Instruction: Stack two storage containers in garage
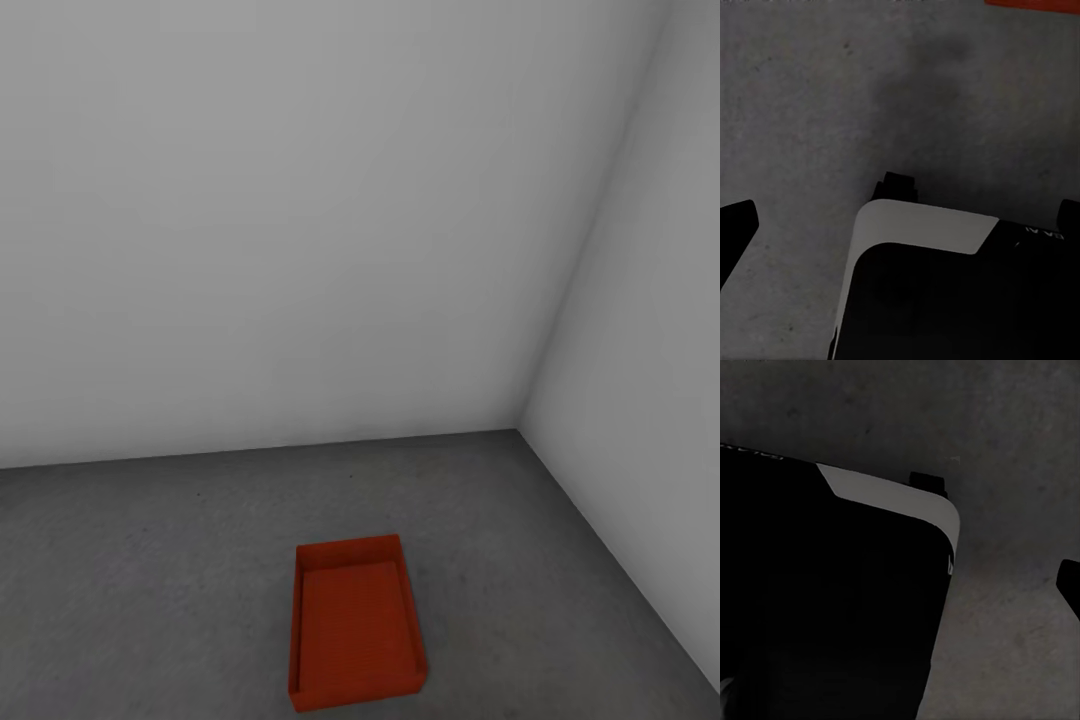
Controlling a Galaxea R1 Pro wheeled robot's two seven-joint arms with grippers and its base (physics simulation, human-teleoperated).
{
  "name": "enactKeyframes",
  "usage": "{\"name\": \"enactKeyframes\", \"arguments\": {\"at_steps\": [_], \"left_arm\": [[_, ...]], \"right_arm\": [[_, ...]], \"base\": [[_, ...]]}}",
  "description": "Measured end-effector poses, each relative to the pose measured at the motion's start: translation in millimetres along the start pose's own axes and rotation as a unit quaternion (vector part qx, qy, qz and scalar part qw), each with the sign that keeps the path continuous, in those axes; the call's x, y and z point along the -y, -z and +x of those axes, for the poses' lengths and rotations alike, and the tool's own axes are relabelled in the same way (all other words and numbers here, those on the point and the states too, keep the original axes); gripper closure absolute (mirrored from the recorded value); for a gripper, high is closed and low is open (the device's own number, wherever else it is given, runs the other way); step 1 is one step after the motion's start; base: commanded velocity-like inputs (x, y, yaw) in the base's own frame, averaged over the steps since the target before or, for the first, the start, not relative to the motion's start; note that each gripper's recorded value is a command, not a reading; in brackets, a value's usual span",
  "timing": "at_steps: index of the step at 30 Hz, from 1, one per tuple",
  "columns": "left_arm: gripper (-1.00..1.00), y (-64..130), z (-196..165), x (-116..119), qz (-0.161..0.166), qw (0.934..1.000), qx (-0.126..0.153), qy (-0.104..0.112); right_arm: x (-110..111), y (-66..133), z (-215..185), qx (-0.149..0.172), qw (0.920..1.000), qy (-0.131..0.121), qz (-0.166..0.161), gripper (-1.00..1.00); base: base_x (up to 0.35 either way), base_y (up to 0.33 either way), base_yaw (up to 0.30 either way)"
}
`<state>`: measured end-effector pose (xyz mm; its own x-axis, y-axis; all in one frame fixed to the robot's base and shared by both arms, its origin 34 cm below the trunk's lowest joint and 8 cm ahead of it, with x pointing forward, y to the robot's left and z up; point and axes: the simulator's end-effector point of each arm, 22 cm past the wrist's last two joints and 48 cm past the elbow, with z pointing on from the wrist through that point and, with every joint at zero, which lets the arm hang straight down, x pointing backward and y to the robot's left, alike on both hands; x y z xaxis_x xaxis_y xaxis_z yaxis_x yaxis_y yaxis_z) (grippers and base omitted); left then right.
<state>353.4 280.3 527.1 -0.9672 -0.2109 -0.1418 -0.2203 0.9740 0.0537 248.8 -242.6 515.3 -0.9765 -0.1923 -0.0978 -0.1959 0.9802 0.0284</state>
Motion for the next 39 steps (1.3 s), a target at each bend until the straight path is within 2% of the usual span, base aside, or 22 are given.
{"name": "enactKeyframes", "arguments": {"at_steps": [14, 39], "left_arm": [[-1.0, 0.0, -0.3, 0.5, 0.0, 1.0, 0.0, 0.0], [-1.0, 0.0, -0.3, 0.0, 0.0, 1.0, 0.001, 0.0]], "right_arm": [[0.0, 0.0, 0.7, -0.001, 1.0, 0.0, 0.0, -1.0], [-1.9, -0.1, 1.1, -0.003, 1.0, -0.002, 0.0, -1.0]], "base": [[0.0, 0.0, -0.008], [0.0, 0.0, -0.242]]}}
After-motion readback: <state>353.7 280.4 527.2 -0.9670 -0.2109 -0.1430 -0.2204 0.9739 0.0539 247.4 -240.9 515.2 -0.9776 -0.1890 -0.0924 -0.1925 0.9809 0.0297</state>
